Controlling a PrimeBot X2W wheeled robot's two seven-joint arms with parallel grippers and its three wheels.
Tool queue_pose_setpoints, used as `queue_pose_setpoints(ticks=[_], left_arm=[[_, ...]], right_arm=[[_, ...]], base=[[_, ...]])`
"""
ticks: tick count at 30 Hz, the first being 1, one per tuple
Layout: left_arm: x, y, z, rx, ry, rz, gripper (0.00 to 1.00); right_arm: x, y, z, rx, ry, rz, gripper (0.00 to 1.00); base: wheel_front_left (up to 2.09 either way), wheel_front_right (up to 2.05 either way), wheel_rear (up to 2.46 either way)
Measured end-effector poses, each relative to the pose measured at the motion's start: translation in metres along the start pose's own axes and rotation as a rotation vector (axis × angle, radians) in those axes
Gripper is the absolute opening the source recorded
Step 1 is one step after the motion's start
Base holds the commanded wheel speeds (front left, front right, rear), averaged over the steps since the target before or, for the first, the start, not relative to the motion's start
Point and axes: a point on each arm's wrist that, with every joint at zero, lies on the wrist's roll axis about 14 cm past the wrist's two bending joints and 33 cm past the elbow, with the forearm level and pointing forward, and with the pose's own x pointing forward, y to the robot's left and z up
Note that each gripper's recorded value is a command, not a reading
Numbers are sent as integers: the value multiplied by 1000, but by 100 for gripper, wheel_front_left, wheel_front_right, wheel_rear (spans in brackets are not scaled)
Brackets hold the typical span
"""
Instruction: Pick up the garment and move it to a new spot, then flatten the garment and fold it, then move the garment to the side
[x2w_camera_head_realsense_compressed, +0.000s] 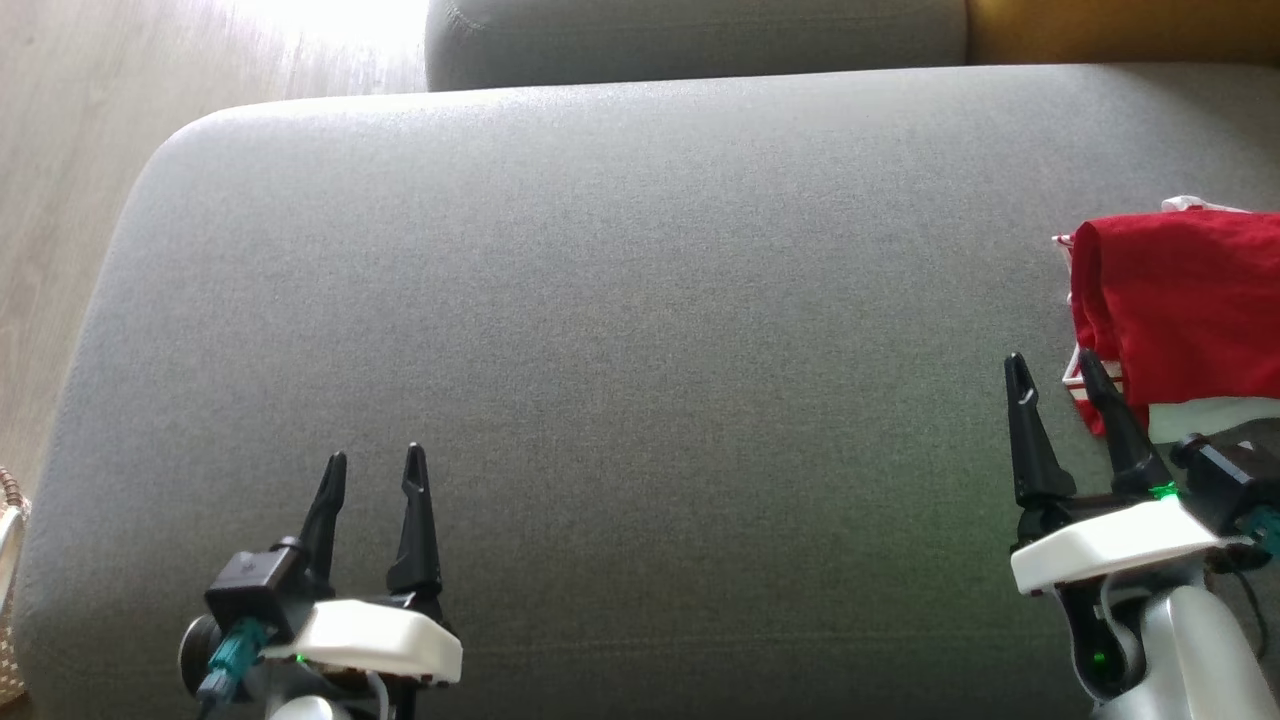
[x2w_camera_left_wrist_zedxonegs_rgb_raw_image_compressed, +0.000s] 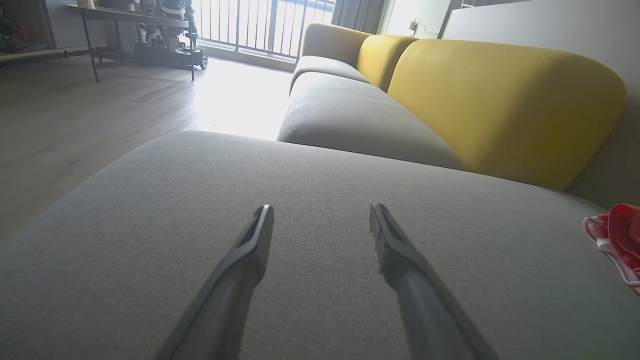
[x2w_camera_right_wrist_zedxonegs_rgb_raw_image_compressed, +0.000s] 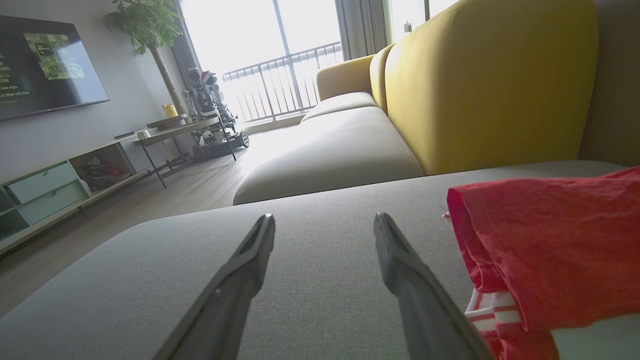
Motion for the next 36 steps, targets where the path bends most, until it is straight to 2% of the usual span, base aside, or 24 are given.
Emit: queue_pose_setpoints(ticks=[36], left_arm=[[5,9,16,0,-51,25,100]], right_arm=[[-4,4,-2,-3,7,14,100]], base=[[0,0,0]])
